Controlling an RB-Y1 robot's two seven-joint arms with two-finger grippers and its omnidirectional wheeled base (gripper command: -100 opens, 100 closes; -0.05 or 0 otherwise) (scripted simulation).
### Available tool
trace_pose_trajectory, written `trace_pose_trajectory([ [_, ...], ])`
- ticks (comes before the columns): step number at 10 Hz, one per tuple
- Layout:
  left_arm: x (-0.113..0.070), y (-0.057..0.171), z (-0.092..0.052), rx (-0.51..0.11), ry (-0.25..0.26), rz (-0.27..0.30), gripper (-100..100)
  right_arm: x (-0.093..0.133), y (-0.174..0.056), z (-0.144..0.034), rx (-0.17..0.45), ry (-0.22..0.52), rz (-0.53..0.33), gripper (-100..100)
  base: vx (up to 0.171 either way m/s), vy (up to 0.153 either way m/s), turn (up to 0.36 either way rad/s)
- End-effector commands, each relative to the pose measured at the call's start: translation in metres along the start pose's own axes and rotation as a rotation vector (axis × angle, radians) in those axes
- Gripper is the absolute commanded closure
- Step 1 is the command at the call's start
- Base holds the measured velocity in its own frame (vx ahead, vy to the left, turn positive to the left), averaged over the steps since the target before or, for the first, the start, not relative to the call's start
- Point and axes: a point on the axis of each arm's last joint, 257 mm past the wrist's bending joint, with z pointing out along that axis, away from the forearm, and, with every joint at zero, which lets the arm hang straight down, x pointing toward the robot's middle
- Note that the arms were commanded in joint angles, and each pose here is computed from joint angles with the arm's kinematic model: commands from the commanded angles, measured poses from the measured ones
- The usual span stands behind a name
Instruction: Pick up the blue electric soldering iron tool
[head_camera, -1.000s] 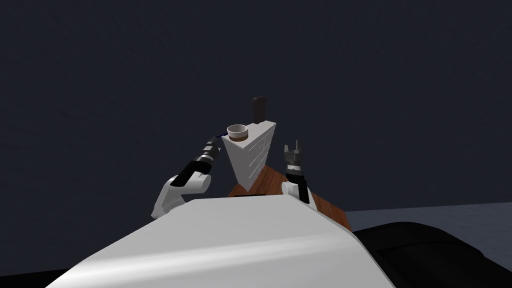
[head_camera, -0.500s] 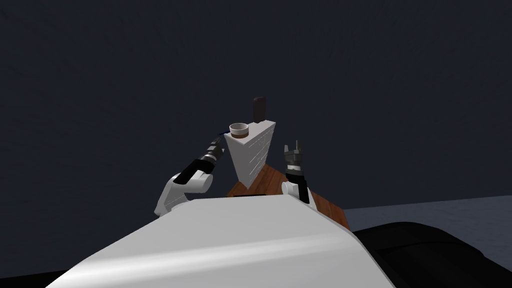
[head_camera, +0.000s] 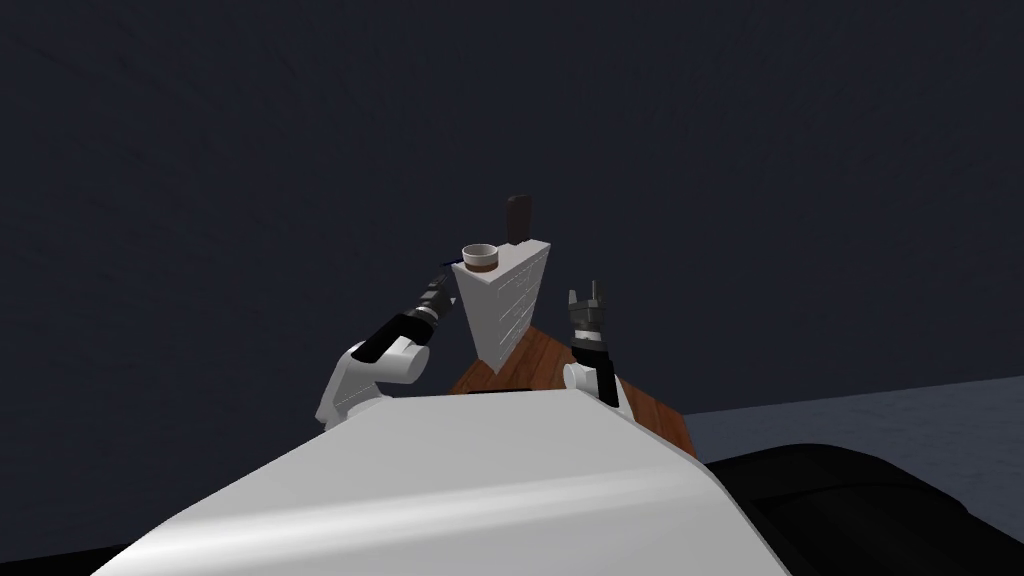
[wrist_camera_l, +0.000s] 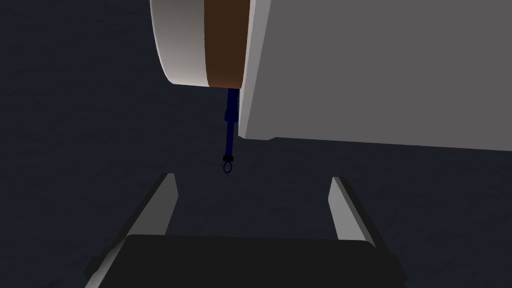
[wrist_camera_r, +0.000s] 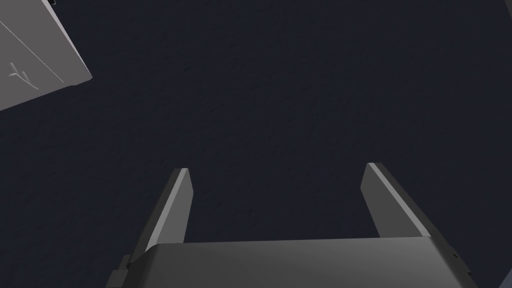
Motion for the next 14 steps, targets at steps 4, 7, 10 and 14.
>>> trace_pose_trajectory([
  [4,0.012,-0.006,0.004,-0.027,0.017,-0.061,-100,0.000,0.000,0.000,0.000,0.000,0.000,0,-0.026,0.013,-0.008],
  [7,0.007,-0.012,0.007,-0.037,0.005,-0.066,-100,0.000,0.000,0.000,0.000,0.000,0.000,0,0.047,0.028,-0.028],
  [10,-0.008,-0.019,0.011,-0.052,-0.029,-0.061,-100,0.000,0.000,0.000,0.000,0.000,0.000,0,0.119,0.038,-0.050],
  [14,-0.026,-0.025,0.014,-0.069,-0.078,-0.084,-100,0.000,0.000,0.000,0.000,0.000,0.000,0,0.131,0.063,-0.039],
])
